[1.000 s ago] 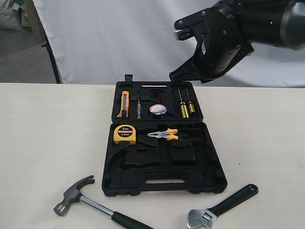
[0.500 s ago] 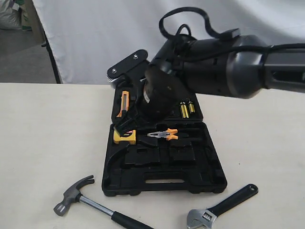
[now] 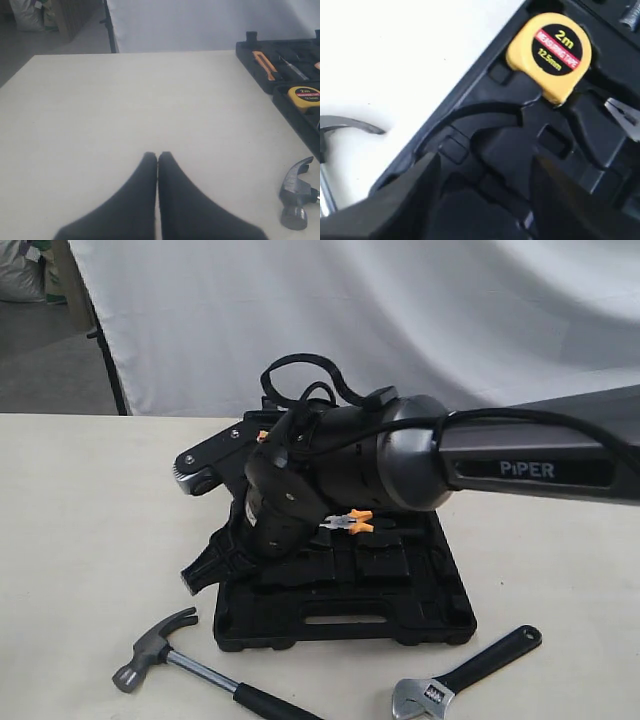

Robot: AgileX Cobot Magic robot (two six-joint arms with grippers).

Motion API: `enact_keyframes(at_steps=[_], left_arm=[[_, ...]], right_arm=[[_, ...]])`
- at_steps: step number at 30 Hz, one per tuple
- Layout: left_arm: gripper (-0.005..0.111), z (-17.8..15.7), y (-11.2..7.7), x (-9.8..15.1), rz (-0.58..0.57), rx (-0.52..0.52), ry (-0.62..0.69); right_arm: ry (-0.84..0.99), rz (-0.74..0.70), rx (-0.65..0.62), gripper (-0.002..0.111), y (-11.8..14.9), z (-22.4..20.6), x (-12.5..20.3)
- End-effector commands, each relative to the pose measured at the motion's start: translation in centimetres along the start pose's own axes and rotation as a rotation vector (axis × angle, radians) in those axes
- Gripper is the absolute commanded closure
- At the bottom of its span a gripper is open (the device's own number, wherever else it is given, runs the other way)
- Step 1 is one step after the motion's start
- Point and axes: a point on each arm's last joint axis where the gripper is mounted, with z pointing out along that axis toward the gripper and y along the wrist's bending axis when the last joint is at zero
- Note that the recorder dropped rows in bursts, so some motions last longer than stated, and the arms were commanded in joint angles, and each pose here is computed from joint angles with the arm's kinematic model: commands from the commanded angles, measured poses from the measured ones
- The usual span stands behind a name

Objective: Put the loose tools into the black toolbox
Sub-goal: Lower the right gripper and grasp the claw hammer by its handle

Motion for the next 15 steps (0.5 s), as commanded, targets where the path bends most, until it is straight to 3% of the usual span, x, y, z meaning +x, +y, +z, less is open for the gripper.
enact_keyframes(at_steps=[1,10,15], left_arm=[[0.106,0.0,0.1,-0.2,0.0,-0.021,-0.02],[0.106,0.0,0.1,-0.2,0.0,-0.021,-0.02],[0.106,0.0,0.1,-0.2,0.0,-0.021,-0.02]], right_arm=[[-0.026,-0.067,-0.04,0.056,2.0,-0.3,0.0],[-0.113,-0.159,-0.108,0.056,5.7,-1.0,-0.3],[-0.128,-0.165,-0.115,0.056,5.9,-1.0,-0.4]])
